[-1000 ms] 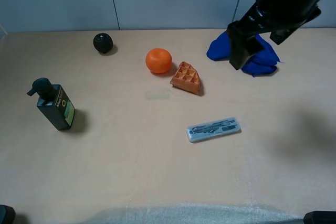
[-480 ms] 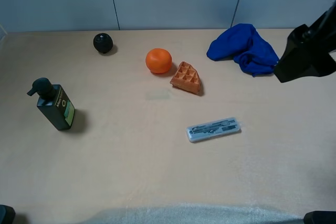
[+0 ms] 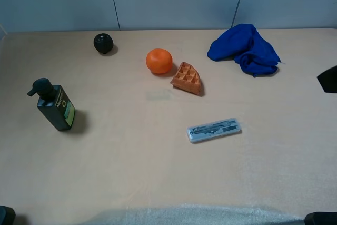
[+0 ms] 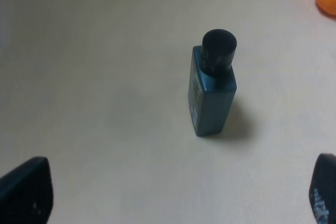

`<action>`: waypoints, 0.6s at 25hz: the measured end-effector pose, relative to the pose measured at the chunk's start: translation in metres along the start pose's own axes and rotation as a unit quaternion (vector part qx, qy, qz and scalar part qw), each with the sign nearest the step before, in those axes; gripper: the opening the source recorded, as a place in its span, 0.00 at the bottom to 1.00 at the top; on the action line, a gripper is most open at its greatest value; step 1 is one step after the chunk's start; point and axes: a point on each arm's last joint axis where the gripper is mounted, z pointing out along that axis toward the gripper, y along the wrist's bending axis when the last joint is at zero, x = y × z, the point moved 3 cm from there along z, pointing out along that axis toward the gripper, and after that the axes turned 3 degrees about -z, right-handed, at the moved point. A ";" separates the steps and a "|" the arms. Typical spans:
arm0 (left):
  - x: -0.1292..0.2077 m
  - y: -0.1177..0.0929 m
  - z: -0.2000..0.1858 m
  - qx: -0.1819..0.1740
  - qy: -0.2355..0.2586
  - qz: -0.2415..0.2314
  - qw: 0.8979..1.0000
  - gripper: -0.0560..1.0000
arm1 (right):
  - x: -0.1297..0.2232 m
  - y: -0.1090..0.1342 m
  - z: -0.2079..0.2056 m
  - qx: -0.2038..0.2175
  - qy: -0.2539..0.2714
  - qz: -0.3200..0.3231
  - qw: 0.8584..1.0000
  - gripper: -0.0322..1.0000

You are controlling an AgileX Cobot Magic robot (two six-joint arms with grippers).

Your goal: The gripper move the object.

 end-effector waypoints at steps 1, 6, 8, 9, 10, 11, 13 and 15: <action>0.000 0.000 0.000 0.000 0.000 0.000 1.000 0.99 | 0.007 0.000 -0.002 0.000 -0.006 0.000 1.000 0.70; 0.000 0.000 0.000 0.000 0.000 0.000 1.000 0.99 | 0.043 -0.006 -0.005 0.024 -0.042 0.033 0.998 0.70; 0.000 0.000 0.000 0.000 0.000 0.000 1.000 0.99 | 0.058 -0.009 -0.007 0.044 -0.069 0.057 0.995 0.70; 0.000 0.000 0.000 0.000 0.000 0.000 1.000 0.99 | 0.064 -0.011 -0.007 0.056 -0.083 0.070 0.993 0.70; 0.000 0.000 0.000 0.000 0.000 0.000 1.000 0.99 | 0.071 -0.011 -0.008 0.065 -0.098 0.080 0.990 0.70; 0.000 0.000 0.000 0.000 0.000 0.000 1.000 0.99 | 0.077 -0.012 -0.009 0.075 -0.112 0.091 0.987 0.70; 0.000 0.000 0.000 0.000 0.000 0.000 1.000 0.99 | 0.088 -0.010 -0.011 0.089 -0.136 0.113 0.980 0.70; 0.000 0.000 0.000 0.000 0.000 0.000 1.000 0.99 | 0.099 -0.007 -0.012 0.099 -0.157 0.132 0.974 0.70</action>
